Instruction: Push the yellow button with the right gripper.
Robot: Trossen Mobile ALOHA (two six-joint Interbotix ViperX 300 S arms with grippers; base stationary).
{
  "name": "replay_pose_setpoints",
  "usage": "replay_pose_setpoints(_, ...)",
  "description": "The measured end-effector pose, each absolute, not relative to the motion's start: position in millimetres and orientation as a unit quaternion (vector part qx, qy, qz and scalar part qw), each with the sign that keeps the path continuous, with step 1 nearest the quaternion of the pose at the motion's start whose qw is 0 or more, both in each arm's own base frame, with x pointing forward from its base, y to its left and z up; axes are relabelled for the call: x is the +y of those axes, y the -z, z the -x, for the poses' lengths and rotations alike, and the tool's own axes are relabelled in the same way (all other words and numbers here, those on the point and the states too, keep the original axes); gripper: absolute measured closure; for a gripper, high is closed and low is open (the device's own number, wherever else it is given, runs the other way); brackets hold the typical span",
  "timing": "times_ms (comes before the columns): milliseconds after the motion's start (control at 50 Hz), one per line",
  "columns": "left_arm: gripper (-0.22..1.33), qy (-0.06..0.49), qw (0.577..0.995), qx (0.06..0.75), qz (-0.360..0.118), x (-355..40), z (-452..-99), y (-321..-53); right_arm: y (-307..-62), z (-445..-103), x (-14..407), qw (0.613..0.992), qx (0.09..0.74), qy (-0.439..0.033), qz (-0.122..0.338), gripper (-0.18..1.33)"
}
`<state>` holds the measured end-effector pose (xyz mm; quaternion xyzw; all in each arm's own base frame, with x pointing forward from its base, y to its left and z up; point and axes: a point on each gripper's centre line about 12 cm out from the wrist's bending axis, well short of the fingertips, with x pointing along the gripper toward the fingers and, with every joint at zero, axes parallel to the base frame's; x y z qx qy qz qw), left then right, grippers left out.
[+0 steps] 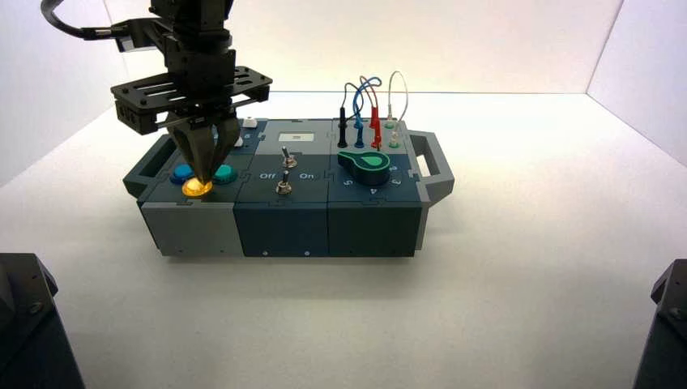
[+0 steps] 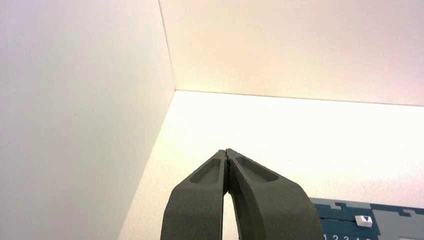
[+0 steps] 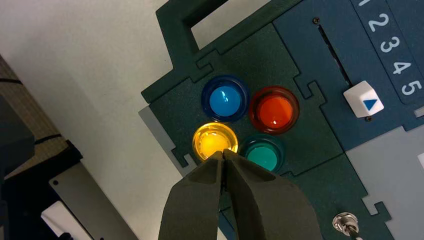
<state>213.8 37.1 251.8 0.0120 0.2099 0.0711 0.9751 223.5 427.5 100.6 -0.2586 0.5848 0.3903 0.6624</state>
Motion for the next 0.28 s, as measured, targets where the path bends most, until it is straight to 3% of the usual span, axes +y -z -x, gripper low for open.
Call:
replay_pose_setpoints(80, 1.28, -0.071, 0.976, 0.207, -0.012, 36.8, -212.5, -253.0, -108.7, -223.7, 427.6, 0.667, 0.580, -0.393, 0.256, 1.28)
replay_pose_setpoints(280, 1.28, -0.071, 0.976, 0.203, -0.013, 36.2, -209.5, -253.9, -165.7, -223.9, 426.5, 0.697, 0.536, -0.415, 0.235, 1.28)
